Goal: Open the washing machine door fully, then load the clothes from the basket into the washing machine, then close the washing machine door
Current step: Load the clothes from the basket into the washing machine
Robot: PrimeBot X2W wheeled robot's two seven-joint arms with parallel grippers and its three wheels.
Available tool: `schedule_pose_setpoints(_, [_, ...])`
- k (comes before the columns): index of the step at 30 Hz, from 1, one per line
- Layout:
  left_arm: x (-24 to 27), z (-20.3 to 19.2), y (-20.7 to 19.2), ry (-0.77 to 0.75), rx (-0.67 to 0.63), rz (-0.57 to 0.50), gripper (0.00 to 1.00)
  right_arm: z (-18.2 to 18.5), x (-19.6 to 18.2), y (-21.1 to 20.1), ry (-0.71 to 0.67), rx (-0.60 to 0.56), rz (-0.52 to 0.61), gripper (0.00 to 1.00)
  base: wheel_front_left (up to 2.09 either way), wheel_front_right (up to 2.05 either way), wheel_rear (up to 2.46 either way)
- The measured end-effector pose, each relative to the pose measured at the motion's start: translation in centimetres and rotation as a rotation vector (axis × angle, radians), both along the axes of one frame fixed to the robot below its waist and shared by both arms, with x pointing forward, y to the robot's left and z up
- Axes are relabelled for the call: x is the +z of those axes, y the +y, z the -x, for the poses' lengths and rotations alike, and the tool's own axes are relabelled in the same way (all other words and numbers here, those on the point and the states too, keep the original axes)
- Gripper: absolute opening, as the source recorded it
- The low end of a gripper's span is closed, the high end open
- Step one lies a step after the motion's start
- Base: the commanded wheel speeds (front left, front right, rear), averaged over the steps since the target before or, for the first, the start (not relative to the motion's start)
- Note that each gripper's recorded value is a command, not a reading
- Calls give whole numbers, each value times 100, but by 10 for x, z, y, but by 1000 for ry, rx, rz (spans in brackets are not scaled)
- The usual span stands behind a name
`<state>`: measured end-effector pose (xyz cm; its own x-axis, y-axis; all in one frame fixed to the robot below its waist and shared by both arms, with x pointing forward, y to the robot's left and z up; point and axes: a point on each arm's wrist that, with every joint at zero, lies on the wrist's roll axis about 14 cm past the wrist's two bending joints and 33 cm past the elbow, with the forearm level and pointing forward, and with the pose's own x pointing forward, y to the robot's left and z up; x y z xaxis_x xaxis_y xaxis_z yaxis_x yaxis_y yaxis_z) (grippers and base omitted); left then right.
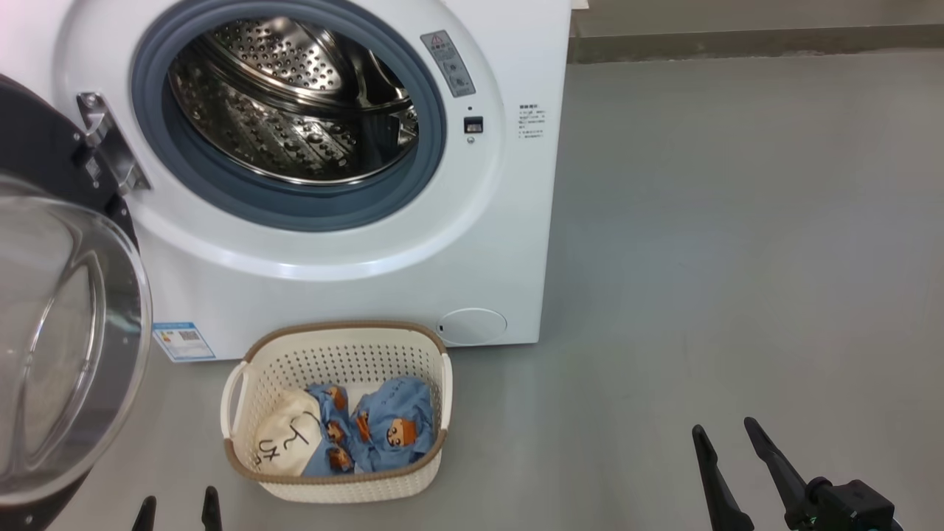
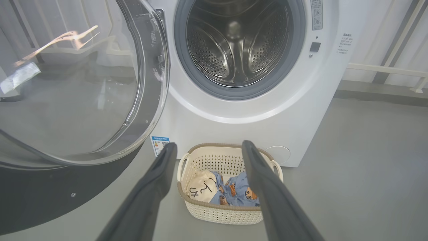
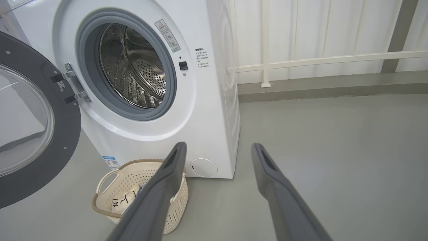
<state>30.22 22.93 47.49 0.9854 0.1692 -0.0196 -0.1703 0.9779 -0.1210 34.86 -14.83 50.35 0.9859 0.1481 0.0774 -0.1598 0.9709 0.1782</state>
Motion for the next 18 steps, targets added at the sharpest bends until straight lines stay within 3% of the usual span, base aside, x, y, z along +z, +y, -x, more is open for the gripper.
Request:
schedule_pose_setpoints(10, [2, -2, 6, -4, 24, -4, 100, -2, -3, 2, 11, 6, 0, 100, 94, -158, 64])
schedule_pose_setpoints(18, [3, -6, 5, -6, 21, -4, 100, -5, -6, 3, 20, 8, -1, 100, 28, -30, 2])
